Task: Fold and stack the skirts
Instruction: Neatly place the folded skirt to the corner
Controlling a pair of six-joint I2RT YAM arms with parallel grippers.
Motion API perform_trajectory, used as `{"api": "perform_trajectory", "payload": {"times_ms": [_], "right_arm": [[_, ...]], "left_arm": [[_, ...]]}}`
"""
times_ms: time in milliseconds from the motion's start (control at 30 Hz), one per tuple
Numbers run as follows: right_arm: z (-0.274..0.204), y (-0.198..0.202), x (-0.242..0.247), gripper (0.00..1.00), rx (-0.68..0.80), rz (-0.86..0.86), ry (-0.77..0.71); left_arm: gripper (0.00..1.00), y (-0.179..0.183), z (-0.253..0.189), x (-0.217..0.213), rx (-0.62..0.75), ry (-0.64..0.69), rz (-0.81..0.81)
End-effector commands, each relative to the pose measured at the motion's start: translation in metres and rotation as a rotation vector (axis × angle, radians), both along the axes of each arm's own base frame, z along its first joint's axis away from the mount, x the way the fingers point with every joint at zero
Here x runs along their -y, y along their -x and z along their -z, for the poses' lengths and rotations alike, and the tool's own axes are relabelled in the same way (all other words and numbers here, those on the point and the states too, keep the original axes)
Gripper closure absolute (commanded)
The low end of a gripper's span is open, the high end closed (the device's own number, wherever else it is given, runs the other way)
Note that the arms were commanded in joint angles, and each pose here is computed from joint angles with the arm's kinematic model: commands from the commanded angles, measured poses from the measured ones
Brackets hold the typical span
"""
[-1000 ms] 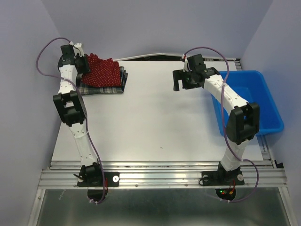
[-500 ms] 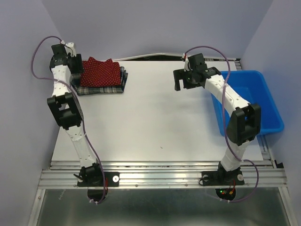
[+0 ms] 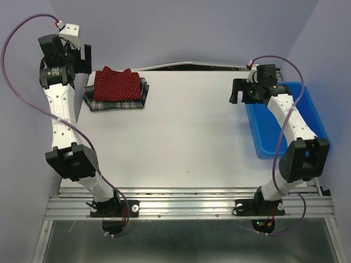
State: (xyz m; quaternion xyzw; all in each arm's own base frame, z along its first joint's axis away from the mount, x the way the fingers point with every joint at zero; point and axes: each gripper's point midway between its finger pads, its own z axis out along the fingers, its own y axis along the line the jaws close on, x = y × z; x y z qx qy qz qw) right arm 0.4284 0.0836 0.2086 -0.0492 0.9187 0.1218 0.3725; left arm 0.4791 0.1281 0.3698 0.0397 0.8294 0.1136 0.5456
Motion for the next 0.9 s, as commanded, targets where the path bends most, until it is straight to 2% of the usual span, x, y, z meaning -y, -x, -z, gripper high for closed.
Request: {"api": "perform_trajectory", "payload": {"times_ms": [0, 67, 167, 200, 300, 400, 467, 867], "right_arm": [[-0.009, 0.015, 0.002, 0.00, 0.065, -0.011, -0.046], [-0.017, 0.029, 0.003, 0.00, 0.115, -0.006, -0.057], [0.004, 0.052, -0.003, 0.00, 0.092, -0.031, -0.093], [0.024, 0.063, -0.004, 0.00, 0.046, -0.044, -0.094], [0.053, 0.083, -0.001, 0.00, 0.023, -0.052, -0.077], [0.054, 0.096, -0.003, 0.00, 0.087, -0.079, -0.087], [0.065, 0.110, -0.005, 0.00, 0.079, -0.091, -0.098], [0.058, 0.128, -0.006, 0.00, 0.114, -0.114, -0.108]], "left_arm": [[0.01, 0.022, 0.002, 0.047, -0.022, 0.010, 0.095], [0.01, 0.040, 0.028, 0.089, -0.065, 0.024, 0.165], [0.01, 0.069, 0.068, 0.139, -0.094, 0.041, 0.254], [0.01, 0.074, 0.070, 0.159, -0.064, 0.081, 0.311], [0.01, 0.108, 0.134, 0.196, -0.154, 0.180, 0.404], [0.01, 0.121, 0.151, 0.214, -0.160, 0.205, 0.437], [0.01, 0.130, 0.168, 0.219, -0.193, 0.220, 0.442], [0.01, 0.143, 0.164, 0.219, -0.145, 0.213, 0.444]]}}
